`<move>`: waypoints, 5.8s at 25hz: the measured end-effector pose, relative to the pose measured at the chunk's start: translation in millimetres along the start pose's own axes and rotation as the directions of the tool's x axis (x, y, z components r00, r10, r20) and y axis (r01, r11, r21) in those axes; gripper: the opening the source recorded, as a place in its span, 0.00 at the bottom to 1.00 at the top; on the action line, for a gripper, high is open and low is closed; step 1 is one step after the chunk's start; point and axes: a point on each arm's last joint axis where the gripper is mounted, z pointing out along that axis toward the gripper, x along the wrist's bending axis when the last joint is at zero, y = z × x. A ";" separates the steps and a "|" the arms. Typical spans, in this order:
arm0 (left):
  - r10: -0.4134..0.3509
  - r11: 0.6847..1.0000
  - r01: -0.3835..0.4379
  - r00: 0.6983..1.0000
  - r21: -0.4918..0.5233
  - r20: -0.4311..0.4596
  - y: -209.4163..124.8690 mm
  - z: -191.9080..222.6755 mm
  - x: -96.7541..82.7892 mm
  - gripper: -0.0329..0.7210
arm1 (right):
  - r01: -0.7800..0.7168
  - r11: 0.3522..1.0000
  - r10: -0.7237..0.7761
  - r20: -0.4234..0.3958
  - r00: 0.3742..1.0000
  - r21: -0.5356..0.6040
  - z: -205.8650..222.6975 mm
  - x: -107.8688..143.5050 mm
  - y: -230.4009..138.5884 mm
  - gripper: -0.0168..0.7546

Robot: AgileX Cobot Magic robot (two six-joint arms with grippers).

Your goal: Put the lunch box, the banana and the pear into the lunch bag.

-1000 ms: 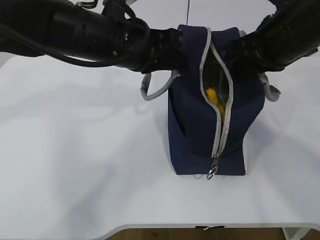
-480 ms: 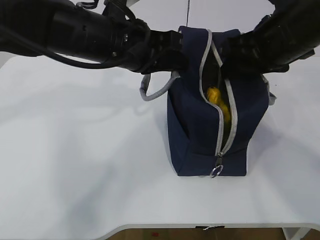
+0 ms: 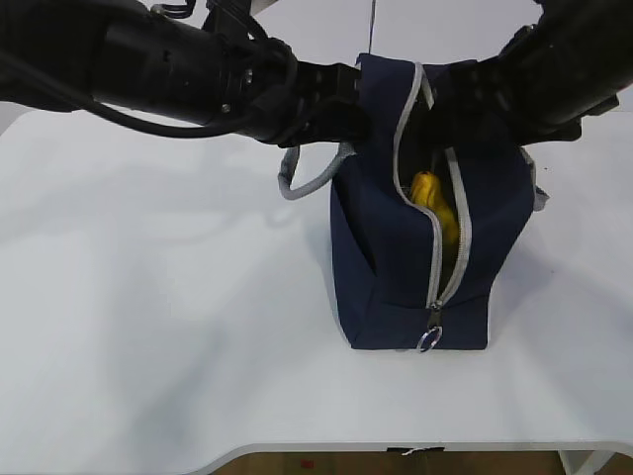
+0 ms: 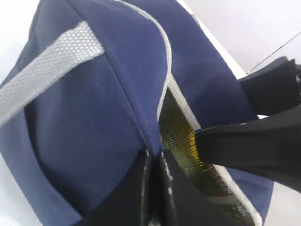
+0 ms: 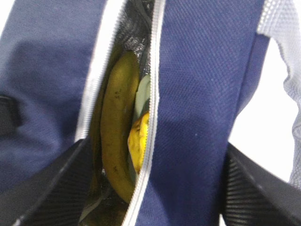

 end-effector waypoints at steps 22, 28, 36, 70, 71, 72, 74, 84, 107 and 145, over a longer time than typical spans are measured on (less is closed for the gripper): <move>0.004 1.000 -0.004 1.000 0.001 -0.001 -0.1 0.0 0.1 0.04 | 0.189 0.965 -0.213 -0.123 0.969 -0.184 -119.5 21.6 -36.4 0.77; 0.006 1.000 -0.006 1.000 0.002 -0.001 -0.1 0.0 0.1 0.04 | 0.246 0.946 -0.276 -0.128 0.953 -0.211 -136.3 19.6 -74.3 0.77; 0.006 1.000 -0.006 1.000 0.003 0.000 -0.2 0.0 0.0 0.04 | 0.337 0.903 -0.392 -0.190 0.900 -0.266 -142.6 20.2 -130.2 0.77; 0.009 1.000 -0.009 1.000 0.003 -0.002 -0.2 0.0 0.2 0.04 | 0.591 0.690 -0.683 -0.106 0.723 -0.419 -77.3 10.9 -175.0 0.77; 0.009 1.000 -0.009 1.000 0.003 -0.002 -0.2 0.0 0.2 0.06 | 0.584 0.695 -0.679 -0.116 0.725 -0.418 -73.6 11.2 -173.3 0.77; 0.009 1.000 -0.009 1.000 0.003 -0.002 -0.2 0.0 0.2 0.05 | 0.582 0.700 -0.677 -0.127 0.725 -0.414 -69.4 11.3 -172.0 0.77; 0.009 1.000 -0.009 1.000 0.003 -0.002 -0.2 0.0 0.2 0.04 | 0.598 0.689 -0.694 -0.133 0.708 -0.411 -61.6 11.5 -169.5 0.77; 0.009 1.000 -0.009 1.000 0.003 -0.002 -0.2 0.0 0.2 0.04 | 0.641 0.714 -0.698 -0.221 0.681 -0.281 -7.4 5.2 -168.2 0.77; 0.009 1.000 -0.009 1.000 0.006 0.002 -0.5 0.0 -0.1 0.04 | 0.620 0.756 -0.652 -0.151 0.743 -0.212 51.0 -11.5 -164.7 0.77; 0.011 1.000 -0.012 1.000 0.019 0.018 -1.7 0.0 -1.6 0.04 | 0.618 0.744 -0.667 -0.234 0.707 -0.254 76.1 -4.5 -152.4 0.77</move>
